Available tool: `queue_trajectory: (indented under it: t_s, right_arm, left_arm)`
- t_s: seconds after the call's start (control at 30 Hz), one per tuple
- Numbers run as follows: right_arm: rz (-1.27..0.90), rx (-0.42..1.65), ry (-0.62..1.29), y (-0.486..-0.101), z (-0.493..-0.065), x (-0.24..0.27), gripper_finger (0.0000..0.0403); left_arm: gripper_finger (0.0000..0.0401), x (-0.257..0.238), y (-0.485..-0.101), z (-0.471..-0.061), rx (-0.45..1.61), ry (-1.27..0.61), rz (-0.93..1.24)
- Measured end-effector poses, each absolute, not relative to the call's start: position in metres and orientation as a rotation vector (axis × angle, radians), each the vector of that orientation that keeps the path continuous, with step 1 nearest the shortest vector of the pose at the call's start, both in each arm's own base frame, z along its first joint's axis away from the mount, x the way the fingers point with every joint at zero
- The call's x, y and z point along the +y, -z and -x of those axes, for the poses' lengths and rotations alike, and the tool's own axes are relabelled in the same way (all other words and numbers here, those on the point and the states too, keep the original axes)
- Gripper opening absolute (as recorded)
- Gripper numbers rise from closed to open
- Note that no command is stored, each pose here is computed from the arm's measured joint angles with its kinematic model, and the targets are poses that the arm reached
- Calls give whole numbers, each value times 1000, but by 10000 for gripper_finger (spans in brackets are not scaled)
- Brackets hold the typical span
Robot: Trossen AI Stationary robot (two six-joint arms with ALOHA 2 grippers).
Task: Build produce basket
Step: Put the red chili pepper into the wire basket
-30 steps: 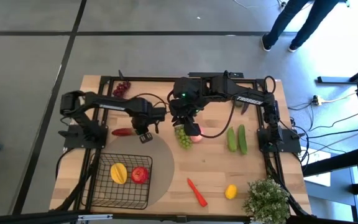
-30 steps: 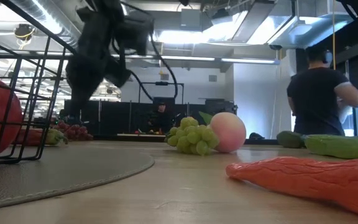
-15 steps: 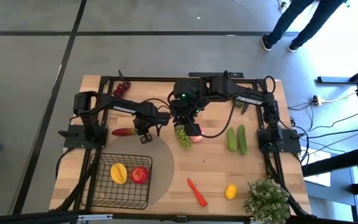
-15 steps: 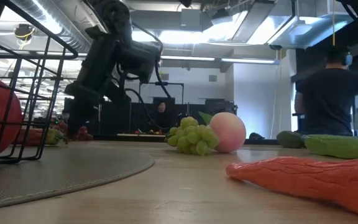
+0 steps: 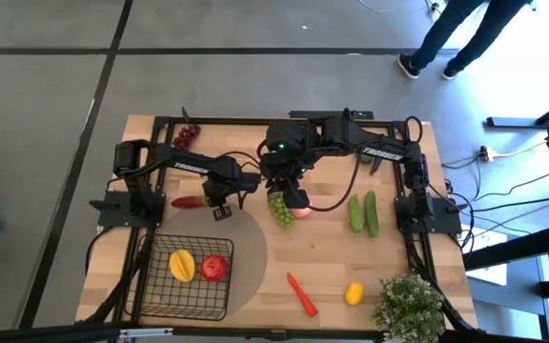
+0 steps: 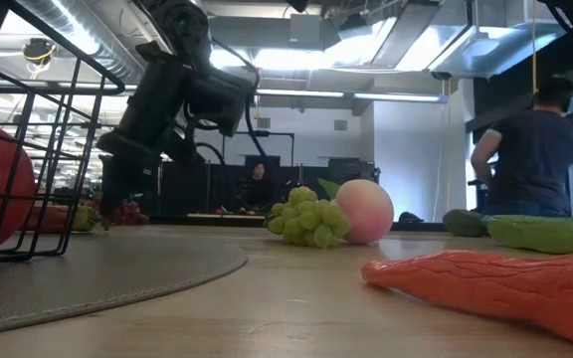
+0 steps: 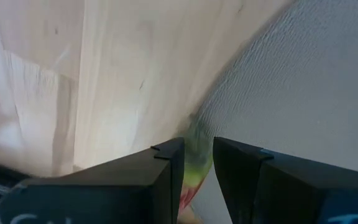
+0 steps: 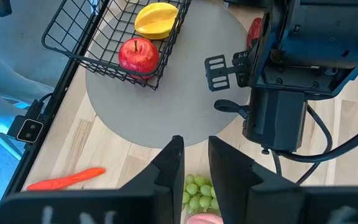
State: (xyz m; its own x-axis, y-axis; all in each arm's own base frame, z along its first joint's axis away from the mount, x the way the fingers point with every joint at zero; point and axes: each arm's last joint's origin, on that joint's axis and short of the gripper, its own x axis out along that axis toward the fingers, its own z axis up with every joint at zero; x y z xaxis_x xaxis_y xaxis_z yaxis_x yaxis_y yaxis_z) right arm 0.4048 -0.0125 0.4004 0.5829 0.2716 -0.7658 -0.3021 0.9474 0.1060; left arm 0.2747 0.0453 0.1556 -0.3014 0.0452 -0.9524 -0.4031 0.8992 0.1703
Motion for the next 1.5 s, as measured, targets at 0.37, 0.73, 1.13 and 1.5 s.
queue_trajectory:
  t_s: [0.37, 0.73, 1.13, 1.5]
  right_arm:
    - [37, 890, -336, -400, -405, -12, 71]
    - [34, 895, -335, -400, -404, -12, 71]
    - [58, 889, -346, -400, -404, -12, 71]
    - [58, 889, -347, -400, -404, -12, 71]
  left_arm:
    - [74, 46, -155, -277, 1805, -452, 264]
    - [74, 43, -138, -263, 1849, -463, 268]
    - [24, 42, -133, -257, 1873, -458, 266]
    - [2, 41, -143, -258, 1875, -454, 258]
